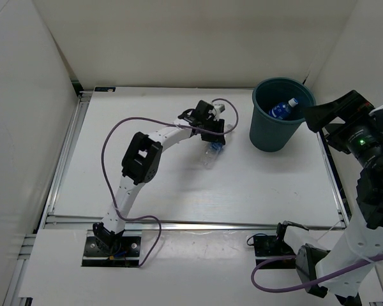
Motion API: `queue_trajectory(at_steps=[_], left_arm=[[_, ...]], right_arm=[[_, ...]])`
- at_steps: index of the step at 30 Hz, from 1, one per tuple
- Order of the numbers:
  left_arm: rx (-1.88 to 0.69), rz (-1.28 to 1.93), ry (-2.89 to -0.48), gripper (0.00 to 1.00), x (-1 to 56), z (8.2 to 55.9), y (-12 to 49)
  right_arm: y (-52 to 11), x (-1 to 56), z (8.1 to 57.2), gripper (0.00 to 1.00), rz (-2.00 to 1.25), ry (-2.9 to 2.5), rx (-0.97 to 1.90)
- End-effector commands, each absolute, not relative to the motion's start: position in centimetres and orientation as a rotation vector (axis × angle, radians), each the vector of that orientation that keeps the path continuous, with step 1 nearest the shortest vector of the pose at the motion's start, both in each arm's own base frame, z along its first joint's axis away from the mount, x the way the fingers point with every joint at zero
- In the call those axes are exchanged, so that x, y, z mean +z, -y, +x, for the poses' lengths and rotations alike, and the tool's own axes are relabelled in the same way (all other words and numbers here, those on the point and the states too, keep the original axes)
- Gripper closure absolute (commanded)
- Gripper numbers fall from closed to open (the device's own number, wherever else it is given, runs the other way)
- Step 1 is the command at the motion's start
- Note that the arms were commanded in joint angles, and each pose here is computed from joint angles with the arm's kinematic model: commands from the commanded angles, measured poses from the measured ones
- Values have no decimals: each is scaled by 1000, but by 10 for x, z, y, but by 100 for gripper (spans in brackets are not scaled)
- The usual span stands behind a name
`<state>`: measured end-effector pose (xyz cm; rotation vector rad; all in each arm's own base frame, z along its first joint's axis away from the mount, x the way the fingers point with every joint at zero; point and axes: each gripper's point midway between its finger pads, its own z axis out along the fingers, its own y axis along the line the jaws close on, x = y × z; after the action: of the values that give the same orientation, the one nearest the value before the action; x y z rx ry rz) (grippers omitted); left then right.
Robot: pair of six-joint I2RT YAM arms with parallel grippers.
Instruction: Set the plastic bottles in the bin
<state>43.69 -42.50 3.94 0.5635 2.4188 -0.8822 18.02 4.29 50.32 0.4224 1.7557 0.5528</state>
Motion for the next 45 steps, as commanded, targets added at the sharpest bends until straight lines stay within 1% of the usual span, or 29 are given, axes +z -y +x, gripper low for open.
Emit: queue_trajectory(at_steps=[1,2,3,4,5,6,7,8,9,11,13,15,16,17,18,19,20,21,23,25,26,28,29,30,34,39,40,42,45], left_arm=[[-694,456,-2491,68,64,445,379],[-710,450,-2416,71,101,454,384],[-685,420,-2336,71,132,473,378],[-691,382,-2201,71,190,495,378],[-702,352,-2114,71,229,504,379],[-704,295,-2030,67,267,517,372],[-755,263,-1860,64,340,525,371],[-789,243,-1777,58,374,524,371],[-876,221,-1661,55,412,522,377],[-961,185,-1552,52,445,516,379],[-1099,153,-1362,50,501,490,391],[-1200,105,-1273,50,526,480,402],[-1234,69,-1267,48,516,487,417],[-1317,24,-1163,48,543,481,414],[-1358,-2,-1139,50,542,480,421],[-1365,-69,-1106,50,545,486,415],[-1393,-93,-1088,52,545,482,421],[-1419,-111,-1062,52,546,479,427],[-1464,-160,-1058,53,535,485,437],[-1494,-175,-1045,53,528,481,449],[-1495,-206,-1069,53,513,487,457],[-1526,-202,-1048,53,507,484,468],[-1530,-212,-1057,53,495,484,479],[-1539,-219,-1046,53,498,478,483],[-1540,-257,-1074,53,472,487,494],[-1558,-317,-1065,54,461,492,497],[-1567,-312,-1069,54,461,486,503],[-1579,-322,-1069,53,461,483,506],[-1586,-312,-1109,50,443,477,523]], right_arm=[[-48,503,178,1,368,-1745,564],[-48,505,178,1,367,-1728,568],[-50,506,172,1,357,-1711,565],[-50,506,172,1,353,-1704,564],[-48,502,174,1,363,-1706,555],[-47,505,171,1,367,-1686,552],[-46,506,168,1,370,-1675,541],[-46,507,168,1,370,-1675,541],[-46,508,163,1,370,-1661,532],[-46,502,159,1,402,-1667,538],[-40,495,160,1,452,-1674,513],[-35,498,151,1,476,-1639,483],[-30,498,152,1,500,-1630,454],[-29,504,148,1,497,-1608,444],[-28,506,144,1,503,-1601,435],[-29,512,139,1,491,-1579,434],[-31,522,133,1,479,-1557,434],[-32,523,125,1,493,-1553,433],[-35,530,121,1,494,-1545,452],[-44,540,102,1,468,-1515,476],[-45,542,101,1,467,-1512,476],[-51,548,91,1,435,-1494,492],[-53,548,90,1,426,-1497,501],[-59,548,84,1,403,-1498,519],[-69,542,81,1,398,-1534,576],[-78,540,90,1,368,-1583,646],[-78,540,90,1,368,-1583,646],[-79,540,93,1,364,-1594,657],[-81,542,93,1,351,-1588,663]])
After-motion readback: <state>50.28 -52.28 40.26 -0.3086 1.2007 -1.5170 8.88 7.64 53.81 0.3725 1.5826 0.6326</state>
